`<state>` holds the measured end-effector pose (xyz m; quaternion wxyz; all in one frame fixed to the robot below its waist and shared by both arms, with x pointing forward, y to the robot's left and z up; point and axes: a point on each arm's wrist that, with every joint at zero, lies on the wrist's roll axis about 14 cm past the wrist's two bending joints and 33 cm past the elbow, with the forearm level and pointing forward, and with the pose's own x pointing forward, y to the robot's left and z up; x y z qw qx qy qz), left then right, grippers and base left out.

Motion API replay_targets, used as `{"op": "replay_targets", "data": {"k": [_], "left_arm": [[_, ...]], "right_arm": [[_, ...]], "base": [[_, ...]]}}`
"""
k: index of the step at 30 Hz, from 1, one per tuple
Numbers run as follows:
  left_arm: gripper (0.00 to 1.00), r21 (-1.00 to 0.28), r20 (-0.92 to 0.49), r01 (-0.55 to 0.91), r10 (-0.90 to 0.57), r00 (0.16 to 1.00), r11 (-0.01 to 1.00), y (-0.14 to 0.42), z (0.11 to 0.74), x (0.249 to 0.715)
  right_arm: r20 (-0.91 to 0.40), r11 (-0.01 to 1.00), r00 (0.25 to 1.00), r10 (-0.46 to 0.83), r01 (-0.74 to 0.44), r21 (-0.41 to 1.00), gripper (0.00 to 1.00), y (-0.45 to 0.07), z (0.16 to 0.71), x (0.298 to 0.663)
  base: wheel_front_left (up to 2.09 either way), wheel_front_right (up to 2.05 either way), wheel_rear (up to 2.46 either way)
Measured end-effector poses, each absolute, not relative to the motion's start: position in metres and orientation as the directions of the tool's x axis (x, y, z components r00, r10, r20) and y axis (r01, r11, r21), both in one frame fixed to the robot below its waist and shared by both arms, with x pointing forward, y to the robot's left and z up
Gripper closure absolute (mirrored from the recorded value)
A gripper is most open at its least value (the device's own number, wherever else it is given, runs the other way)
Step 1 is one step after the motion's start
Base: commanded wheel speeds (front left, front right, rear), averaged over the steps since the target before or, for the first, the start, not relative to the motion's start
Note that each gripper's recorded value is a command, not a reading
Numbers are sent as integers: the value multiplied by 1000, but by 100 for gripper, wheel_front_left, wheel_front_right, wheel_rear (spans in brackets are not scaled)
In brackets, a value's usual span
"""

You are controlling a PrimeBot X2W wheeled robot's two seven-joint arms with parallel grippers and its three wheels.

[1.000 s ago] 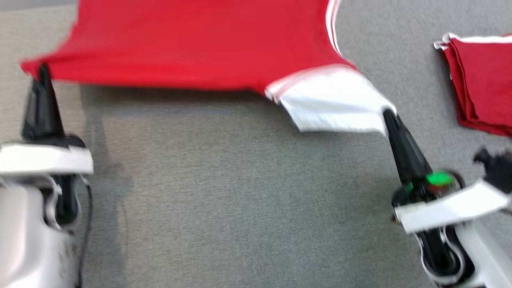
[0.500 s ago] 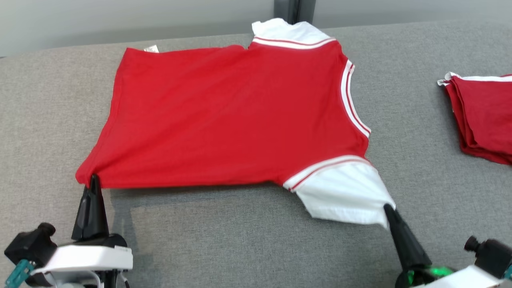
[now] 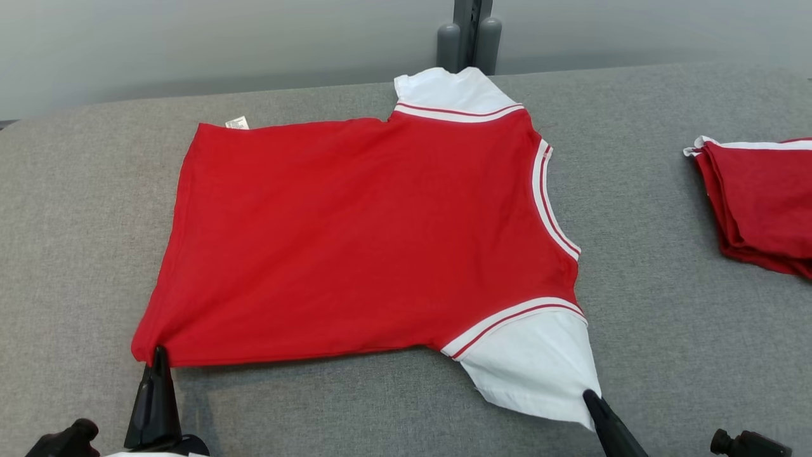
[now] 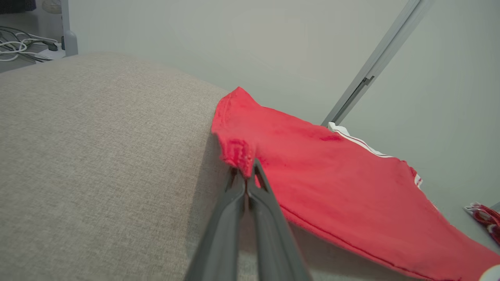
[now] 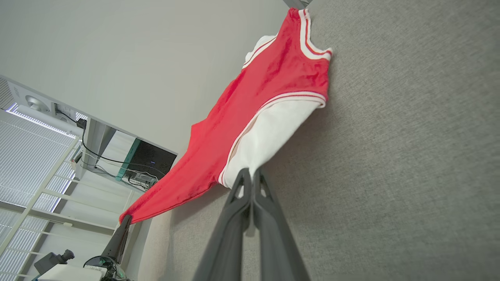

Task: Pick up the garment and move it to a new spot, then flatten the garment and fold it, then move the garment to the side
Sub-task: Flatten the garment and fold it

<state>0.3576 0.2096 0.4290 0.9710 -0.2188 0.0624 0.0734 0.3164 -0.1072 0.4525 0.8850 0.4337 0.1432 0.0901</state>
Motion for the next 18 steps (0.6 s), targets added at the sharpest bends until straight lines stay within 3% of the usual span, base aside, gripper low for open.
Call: {"op": "replay_targets", "data": {"k": [18], "left_arm": [[100,-480,-133,-139,85,987,866,193,437,361]], "right_arm": [[-133,592,946,295,-71,803,100,-101,468,314]], "base": [[0,0,0]]}}
